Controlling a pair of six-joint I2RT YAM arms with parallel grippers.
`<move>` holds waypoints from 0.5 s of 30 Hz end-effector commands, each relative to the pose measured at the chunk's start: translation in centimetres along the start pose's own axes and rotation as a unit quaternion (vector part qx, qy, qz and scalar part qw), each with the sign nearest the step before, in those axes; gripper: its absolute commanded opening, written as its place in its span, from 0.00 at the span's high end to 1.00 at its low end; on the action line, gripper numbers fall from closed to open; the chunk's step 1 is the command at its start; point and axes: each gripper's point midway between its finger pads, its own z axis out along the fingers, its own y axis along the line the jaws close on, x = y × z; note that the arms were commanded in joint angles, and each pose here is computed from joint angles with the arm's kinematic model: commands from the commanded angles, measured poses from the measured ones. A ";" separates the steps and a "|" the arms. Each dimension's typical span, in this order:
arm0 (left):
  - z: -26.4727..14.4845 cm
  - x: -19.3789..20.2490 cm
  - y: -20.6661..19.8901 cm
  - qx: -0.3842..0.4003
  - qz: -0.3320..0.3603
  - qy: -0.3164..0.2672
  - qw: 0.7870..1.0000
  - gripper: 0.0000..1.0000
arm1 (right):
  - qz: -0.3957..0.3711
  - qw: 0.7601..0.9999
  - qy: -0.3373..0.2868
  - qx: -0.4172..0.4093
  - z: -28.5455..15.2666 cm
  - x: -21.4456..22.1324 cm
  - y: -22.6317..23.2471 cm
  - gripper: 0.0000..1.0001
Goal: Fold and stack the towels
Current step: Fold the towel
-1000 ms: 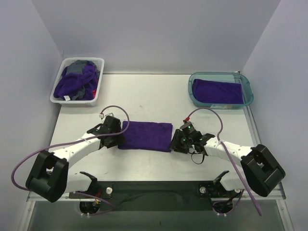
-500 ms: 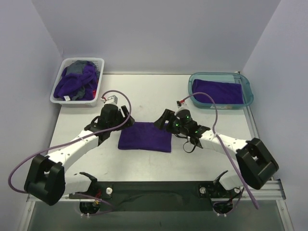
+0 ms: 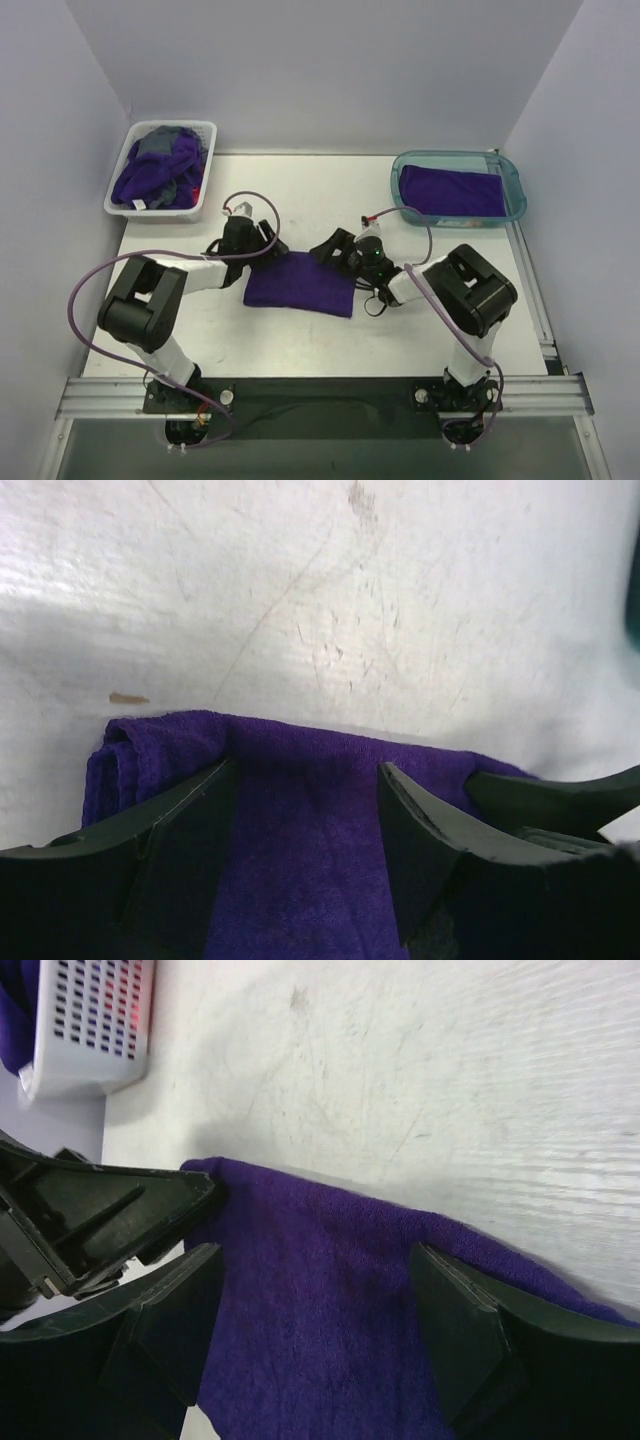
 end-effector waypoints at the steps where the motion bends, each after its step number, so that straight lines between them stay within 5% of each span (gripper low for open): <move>1: 0.8 -0.3 1.7 0.005 -0.045 -0.019 0.999 0.32 | 0.030 0.997 -0.073 0.019 -0.4 -2.4 -3.1 0.24; 7: 0.3 1.7 3.5 0.002 -0.095 -0.021 0.995 0.33 | 0.048 0.992 -0.102 0.064 -1.1 -3.3 -8.1 0.23; 15: -0.8 0.8 1.9 0.031 -0.106 -0.041 0.993 0.33 | 0.042 0.993 -0.111 0.027 -0.3 -7.8 -8.0 0.22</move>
